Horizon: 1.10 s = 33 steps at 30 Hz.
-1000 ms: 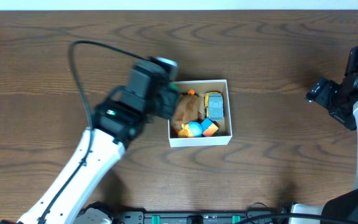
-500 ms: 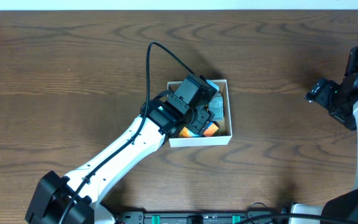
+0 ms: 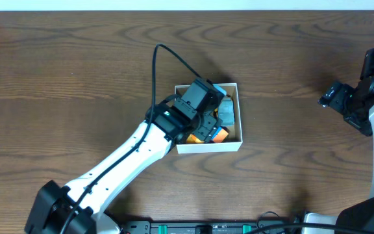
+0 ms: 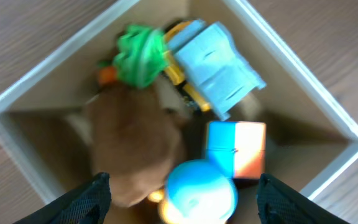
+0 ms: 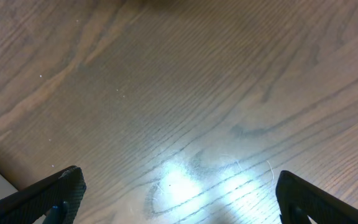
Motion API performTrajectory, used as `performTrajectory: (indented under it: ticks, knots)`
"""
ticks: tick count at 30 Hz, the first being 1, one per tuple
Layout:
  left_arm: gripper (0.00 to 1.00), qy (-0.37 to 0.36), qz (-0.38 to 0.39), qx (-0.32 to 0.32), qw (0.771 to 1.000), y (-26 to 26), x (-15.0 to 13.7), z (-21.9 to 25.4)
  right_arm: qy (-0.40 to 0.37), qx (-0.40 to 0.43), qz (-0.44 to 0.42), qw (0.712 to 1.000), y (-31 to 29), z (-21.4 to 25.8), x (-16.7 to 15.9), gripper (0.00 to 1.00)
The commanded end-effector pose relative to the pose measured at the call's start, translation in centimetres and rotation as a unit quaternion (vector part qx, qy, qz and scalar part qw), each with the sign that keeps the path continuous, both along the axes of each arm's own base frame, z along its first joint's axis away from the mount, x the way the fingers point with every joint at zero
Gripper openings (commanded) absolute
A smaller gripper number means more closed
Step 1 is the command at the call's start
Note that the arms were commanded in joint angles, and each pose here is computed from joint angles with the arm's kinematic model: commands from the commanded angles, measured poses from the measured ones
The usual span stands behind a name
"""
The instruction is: Pack container
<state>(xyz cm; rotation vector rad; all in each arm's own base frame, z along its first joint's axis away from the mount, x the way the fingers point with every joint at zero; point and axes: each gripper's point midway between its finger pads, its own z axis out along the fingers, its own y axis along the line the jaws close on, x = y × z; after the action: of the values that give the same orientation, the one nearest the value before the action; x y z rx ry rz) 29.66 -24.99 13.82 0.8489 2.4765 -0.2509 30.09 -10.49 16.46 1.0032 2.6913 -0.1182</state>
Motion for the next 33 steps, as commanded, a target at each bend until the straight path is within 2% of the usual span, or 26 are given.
performTrajectory:
  ticks: [1, 5, 8, 9, 10, 15, 19, 24, 29, 33]
  knots:
    - [0.79, -0.041, 0.072, 0.001, 0.997, 3.4, 1.4, 3.2, -0.006, 0.002, 0.021, 1.000, 0.3, 0.3, 0.1, 0.99]
    - [0.81, -0.052, 0.177, -0.022, 0.983, 8.6, 2.5, 5.8, -0.030, 0.008, 0.078, 0.996, 2.0, 0.7, 1.6, 0.99]
    - [0.82, -0.070, 0.258, -0.047, 0.963, 13.3, 3.5, 7.9, -0.051, -0.005, 0.147, 0.988, 4.4, 1.5, 3.0, 0.99]
    - [0.87, -0.077, 0.277, -0.051, 0.957, 14.7, 3.7, 8.4, -0.060, -0.011, 0.173, 0.983, 5.6, 1.8, 3.6, 0.99]
    - [1.00, -0.084, 0.297, -0.054, 0.950, 16.2, 3.9, 8.9, -0.069, -0.017, 0.194, 0.978, 6.6, 2.1, 4.1, 0.99]
    - [0.98, -0.101, 0.362, -0.055, 0.925, 21.1, 4.5, 10.0, -0.131, -0.063, 0.262, 0.954, 11.3, 3.8, 7.4, 0.99]
    - [0.98, -0.100, 0.378, -0.052, 0.919, 22.3, 4.6, 9.8, -0.183, -0.092, 0.274, 0.940, 13.0, 5.5, 9.5, 0.99]
    - [0.98, -0.096, 0.386, -0.044, 0.916, 23.1, 4.2, 9.7, -0.180, -0.100, 0.293, 0.934, 13.1, 5.8, 9.1, 0.99]
    - [0.98, -0.110, 0.389, -0.054, 0.913, 23.4, 2.2, 11.1, -0.206, -0.099, 0.281, 0.932, 12.7, 8.7, 6.6, 0.99]
    - [0.98, -0.139, 0.387, -0.073, 0.909, 23.7, -0.5, 12.0, -0.250, -0.092, 0.253, 0.930, 12.3, 11.0, 3.6, 0.99]
